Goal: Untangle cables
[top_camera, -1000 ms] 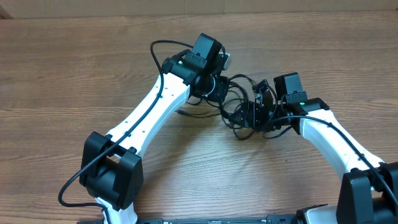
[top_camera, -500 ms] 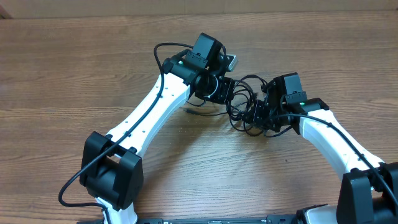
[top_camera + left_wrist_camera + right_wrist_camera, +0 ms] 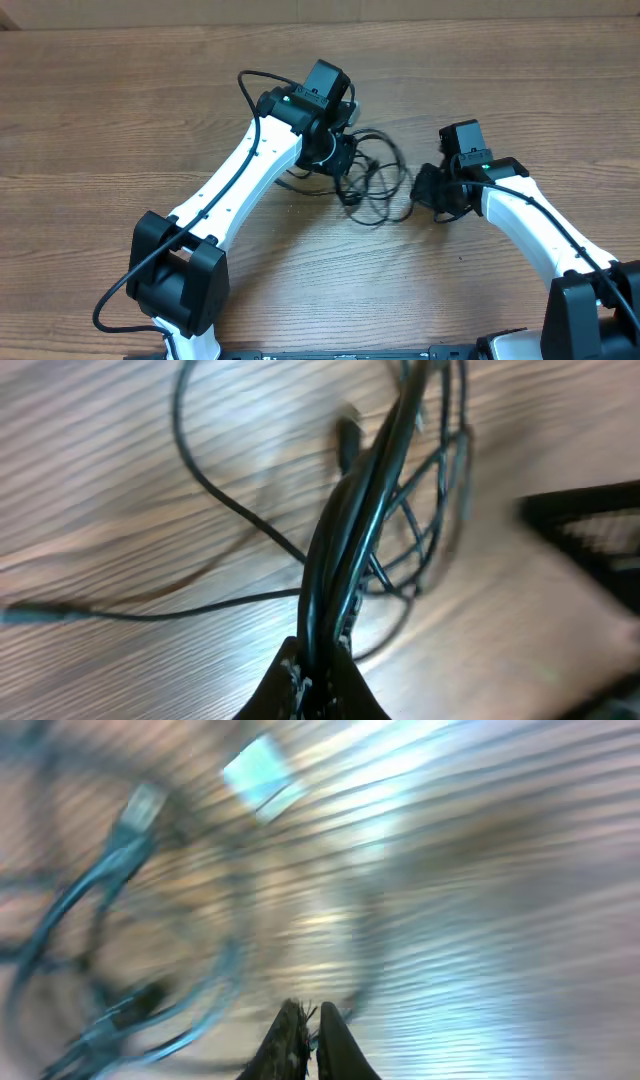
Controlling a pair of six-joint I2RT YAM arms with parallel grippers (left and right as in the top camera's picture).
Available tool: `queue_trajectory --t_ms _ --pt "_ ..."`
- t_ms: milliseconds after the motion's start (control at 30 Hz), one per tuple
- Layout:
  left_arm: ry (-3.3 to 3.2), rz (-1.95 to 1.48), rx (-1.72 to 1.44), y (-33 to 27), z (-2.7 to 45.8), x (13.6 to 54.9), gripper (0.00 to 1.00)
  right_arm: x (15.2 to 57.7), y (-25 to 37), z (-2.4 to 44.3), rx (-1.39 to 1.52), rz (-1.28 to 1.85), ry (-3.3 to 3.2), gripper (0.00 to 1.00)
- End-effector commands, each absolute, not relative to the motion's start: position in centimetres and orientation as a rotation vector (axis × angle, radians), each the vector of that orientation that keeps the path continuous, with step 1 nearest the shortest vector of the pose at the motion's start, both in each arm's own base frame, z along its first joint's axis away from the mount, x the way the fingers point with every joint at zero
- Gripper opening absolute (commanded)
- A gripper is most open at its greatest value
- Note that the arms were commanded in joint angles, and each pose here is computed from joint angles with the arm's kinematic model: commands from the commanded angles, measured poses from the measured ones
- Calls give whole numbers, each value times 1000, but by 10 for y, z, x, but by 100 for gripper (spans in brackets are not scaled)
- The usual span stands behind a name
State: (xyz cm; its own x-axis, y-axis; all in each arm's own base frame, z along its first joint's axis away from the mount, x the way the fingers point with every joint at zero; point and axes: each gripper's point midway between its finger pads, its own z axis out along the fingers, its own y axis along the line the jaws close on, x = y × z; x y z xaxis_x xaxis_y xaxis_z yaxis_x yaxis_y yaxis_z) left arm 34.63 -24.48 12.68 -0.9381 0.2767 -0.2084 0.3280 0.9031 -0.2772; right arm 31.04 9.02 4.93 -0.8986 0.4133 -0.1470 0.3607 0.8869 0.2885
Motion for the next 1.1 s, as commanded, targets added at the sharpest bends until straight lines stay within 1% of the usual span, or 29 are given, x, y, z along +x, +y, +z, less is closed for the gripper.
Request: queue_trajectory --t_ms 0,133,267,600,733,867,1067 --pt "2871 -120 328 -203 127 368 4 321 46 50 754 117 2747 4" --pt "2866 70 165 -168 127 376 4 327 26 55 837 109 2714 4" --pt "2876 88 40 -148 126 382 4 332 6 67 914 95 2687 4" --pt "2872 142 -83 -117 127 390 4 340 -8 88 850 48 2687 4" --pt "2887 152 -152 -112 127 386 4 347 -12 98 848 30 2655 4" --pt "2885 139 -149 -113 130 386 4 357 -15 120 850 36 2626 4" --pt "2922 45 -69 -126 129 381 4 361 -18 151 801 7 2626 4"
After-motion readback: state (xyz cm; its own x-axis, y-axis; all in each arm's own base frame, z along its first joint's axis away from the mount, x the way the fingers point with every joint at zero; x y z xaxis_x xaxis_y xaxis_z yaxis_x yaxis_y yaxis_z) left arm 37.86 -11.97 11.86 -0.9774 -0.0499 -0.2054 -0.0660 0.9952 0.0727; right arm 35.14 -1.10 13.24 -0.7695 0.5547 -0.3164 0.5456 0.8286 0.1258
